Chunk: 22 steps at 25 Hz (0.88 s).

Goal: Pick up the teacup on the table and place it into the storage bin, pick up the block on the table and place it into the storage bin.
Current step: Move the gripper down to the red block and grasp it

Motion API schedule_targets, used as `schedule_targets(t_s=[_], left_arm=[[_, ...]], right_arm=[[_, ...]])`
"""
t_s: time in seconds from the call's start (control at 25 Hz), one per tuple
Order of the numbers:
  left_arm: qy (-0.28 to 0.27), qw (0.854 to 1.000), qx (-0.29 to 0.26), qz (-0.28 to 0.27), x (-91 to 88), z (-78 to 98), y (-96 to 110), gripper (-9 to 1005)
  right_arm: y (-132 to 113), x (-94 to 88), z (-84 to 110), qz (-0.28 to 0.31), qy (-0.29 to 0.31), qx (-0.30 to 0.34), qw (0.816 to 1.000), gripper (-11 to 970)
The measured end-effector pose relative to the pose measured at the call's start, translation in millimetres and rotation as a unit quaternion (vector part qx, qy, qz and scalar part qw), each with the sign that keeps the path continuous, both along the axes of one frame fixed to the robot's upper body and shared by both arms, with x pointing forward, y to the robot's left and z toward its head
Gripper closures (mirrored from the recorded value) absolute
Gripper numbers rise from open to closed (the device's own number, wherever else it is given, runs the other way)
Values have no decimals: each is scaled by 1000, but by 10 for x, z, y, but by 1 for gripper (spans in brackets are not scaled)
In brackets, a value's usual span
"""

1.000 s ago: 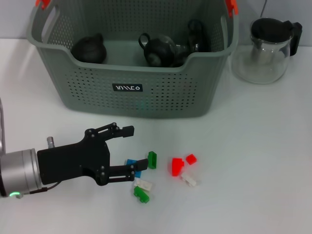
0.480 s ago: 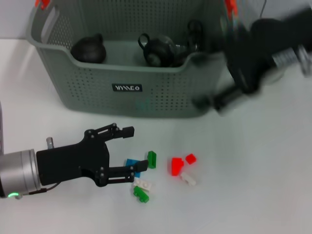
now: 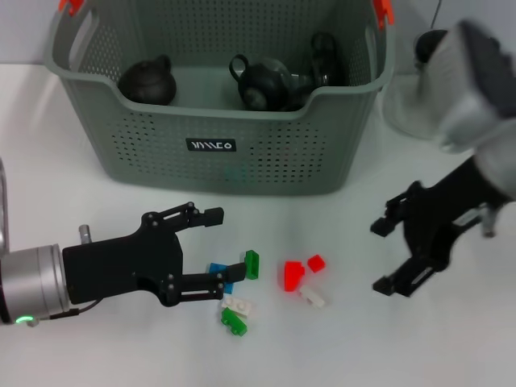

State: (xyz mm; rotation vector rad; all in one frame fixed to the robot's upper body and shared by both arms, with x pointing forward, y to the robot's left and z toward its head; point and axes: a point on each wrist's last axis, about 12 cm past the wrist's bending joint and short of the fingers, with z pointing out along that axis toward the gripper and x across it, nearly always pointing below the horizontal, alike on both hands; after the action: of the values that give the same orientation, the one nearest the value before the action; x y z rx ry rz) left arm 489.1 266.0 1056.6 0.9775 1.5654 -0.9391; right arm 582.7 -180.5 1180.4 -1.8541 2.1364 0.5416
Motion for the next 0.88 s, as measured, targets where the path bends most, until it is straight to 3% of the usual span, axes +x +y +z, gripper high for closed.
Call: schedule_targets(t_s=[0.2, 0.44, 0.88], left_arm=[[-1, 1000, 0, 1, 10, 5, -4, 137], [-1, 1000, 1, 2, 12, 3, -2, 137], [0, 1000, 1, 3, 9, 0, 1, 137]], right_arm=[[258, 152, -262, 2, -16, -30, 999, 30], [431, 210, -443, 15, -30, -54, 998, 33], [598, 203, -616, 30, -53, -58, 996, 84]])
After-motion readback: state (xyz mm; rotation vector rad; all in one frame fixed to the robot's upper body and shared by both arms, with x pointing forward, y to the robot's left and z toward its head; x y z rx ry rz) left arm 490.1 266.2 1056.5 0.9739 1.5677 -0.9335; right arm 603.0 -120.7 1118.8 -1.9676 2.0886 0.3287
